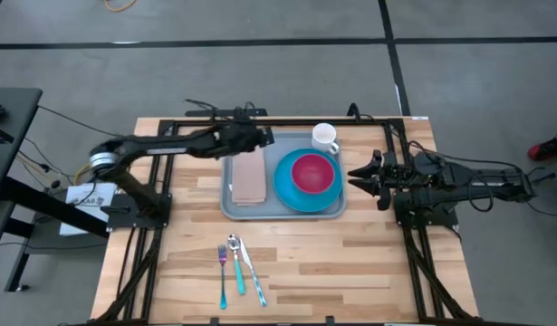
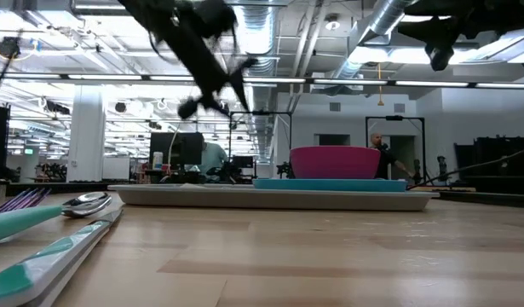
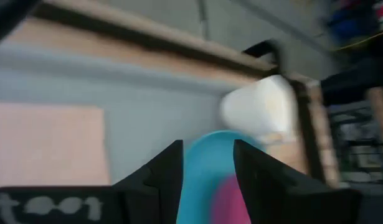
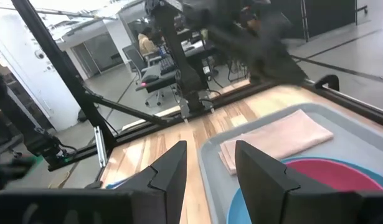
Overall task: Set up tray
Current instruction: Put the blue fork on the gray napkin on the blue tray
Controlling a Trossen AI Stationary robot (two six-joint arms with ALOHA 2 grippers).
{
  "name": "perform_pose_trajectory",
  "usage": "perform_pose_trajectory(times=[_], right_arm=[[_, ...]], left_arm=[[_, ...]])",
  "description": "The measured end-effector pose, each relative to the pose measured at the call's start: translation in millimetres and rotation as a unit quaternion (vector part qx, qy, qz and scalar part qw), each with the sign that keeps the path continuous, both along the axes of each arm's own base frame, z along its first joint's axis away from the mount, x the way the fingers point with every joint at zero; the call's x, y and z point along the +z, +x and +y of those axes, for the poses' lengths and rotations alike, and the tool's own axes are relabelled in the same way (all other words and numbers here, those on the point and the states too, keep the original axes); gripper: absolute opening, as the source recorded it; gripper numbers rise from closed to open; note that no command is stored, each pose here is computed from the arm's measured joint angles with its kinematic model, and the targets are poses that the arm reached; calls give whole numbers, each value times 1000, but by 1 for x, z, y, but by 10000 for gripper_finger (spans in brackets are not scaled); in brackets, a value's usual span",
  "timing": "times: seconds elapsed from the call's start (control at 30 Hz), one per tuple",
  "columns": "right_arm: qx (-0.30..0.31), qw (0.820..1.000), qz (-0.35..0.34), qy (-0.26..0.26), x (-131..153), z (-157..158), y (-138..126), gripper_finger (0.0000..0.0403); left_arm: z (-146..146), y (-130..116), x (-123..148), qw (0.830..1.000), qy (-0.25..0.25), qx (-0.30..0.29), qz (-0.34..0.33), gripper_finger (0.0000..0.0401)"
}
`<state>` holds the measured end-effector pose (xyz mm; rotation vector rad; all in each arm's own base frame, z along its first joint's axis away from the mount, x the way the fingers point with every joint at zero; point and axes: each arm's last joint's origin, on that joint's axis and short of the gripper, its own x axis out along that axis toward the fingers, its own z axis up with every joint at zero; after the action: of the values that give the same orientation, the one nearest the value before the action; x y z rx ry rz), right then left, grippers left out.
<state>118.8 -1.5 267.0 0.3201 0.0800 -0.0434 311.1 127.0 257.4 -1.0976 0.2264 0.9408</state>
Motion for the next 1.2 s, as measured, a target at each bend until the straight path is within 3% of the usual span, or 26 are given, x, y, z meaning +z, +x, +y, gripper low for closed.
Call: perform_pose_trajectory(times=[0.13,0.23,0.53,0.67,0.97,1.13,1.2], right_arm=[[0,1000,9,0,-2,0,-9,127],[0,1000,15,1,-3,0,-15,127],[-1,1000,22,19,-5,0,-24,127],[34,999,25,10,-6,2,-25,127],[39,997,-45,-38,0,3,-42,127],[42,996,80,13,-30,3,-47,127],[35,995,90,34,-32,4,-45,127]], left_arm=[[-31,-23,44,998,47,-45,-24,128],[-62,-40,61,995,42,-85,-21,128],[-163,-73,58,989,-38,-142,32,128],[-199,-89,48,983,-82,-153,65,128],[-233,-109,41,970,-178,-141,81,128],[-239,-106,32,961,-207,-142,118,128],[-241,-102,26,957,-215,-141,135,128]])
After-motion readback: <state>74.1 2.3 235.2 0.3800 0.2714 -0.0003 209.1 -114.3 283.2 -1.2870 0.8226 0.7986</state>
